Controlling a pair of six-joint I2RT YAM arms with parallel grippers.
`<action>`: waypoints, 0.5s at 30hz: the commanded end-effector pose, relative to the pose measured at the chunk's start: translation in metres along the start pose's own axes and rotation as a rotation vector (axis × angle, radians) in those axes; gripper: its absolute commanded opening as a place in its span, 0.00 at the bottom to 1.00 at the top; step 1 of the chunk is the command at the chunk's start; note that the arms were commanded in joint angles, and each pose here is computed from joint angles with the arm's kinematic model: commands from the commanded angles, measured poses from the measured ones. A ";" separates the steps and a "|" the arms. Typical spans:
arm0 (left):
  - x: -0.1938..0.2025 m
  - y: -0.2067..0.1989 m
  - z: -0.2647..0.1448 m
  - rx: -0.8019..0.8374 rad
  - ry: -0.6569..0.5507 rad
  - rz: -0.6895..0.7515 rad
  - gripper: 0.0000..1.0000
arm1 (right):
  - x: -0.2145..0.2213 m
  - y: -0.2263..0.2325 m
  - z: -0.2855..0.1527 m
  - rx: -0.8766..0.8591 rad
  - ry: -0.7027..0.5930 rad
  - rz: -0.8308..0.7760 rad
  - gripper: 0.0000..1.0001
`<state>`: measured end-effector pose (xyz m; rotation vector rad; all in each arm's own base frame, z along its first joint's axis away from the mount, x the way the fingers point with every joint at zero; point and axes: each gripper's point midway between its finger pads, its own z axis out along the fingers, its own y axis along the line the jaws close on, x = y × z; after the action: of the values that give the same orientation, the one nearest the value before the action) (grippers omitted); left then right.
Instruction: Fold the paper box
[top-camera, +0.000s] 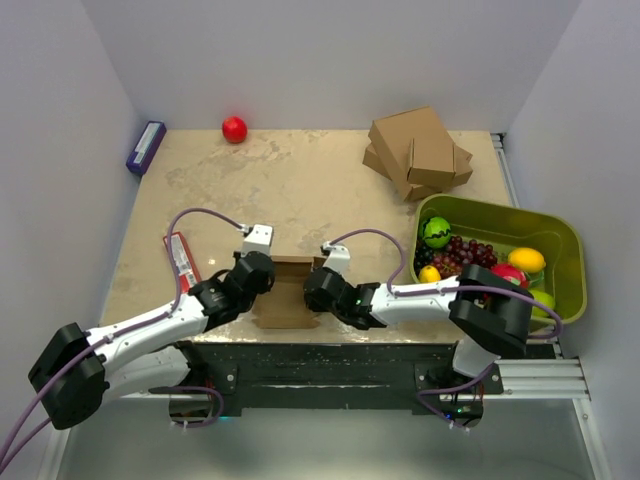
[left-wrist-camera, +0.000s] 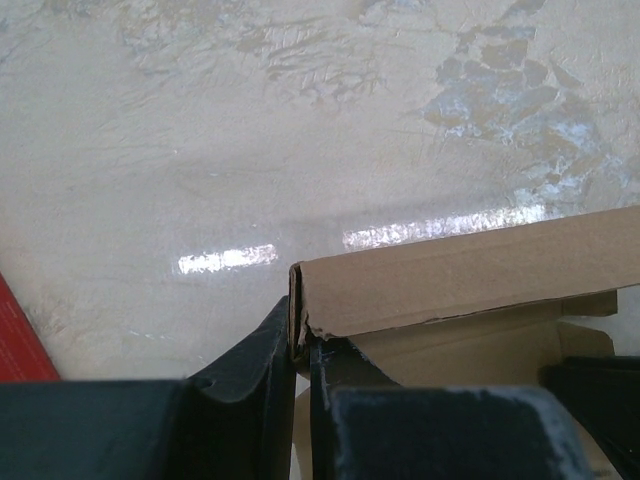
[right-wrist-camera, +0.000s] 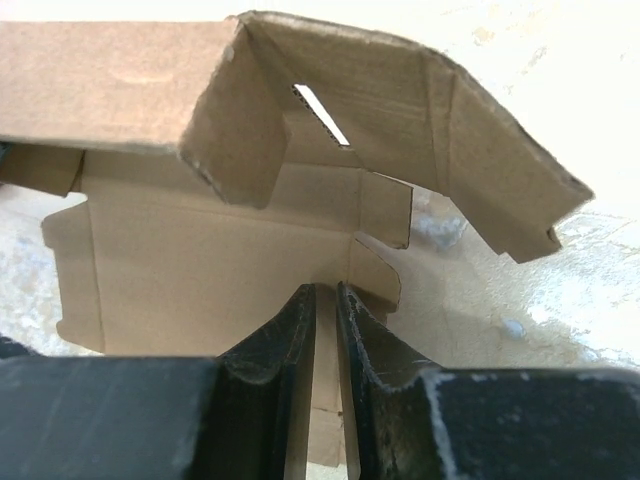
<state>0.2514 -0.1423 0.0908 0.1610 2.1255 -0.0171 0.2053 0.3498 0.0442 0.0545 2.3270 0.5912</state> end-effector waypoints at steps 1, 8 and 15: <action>-0.022 -0.005 0.002 0.015 -0.079 -0.082 0.00 | 0.002 -0.019 0.006 0.091 -0.003 -0.007 0.18; -0.021 -0.011 0.010 0.037 -0.077 -0.080 0.00 | 0.012 -0.047 0.006 0.149 0.030 -0.002 0.18; -0.011 -0.018 0.027 0.057 -0.062 -0.051 0.00 | 0.016 -0.065 0.010 0.147 0.049 0.039 0.23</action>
<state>0.2570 -0.1552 0.0677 0.2001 2.1660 -0.0634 0.2137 0.3303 0.0223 0.1551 2.3675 0.5675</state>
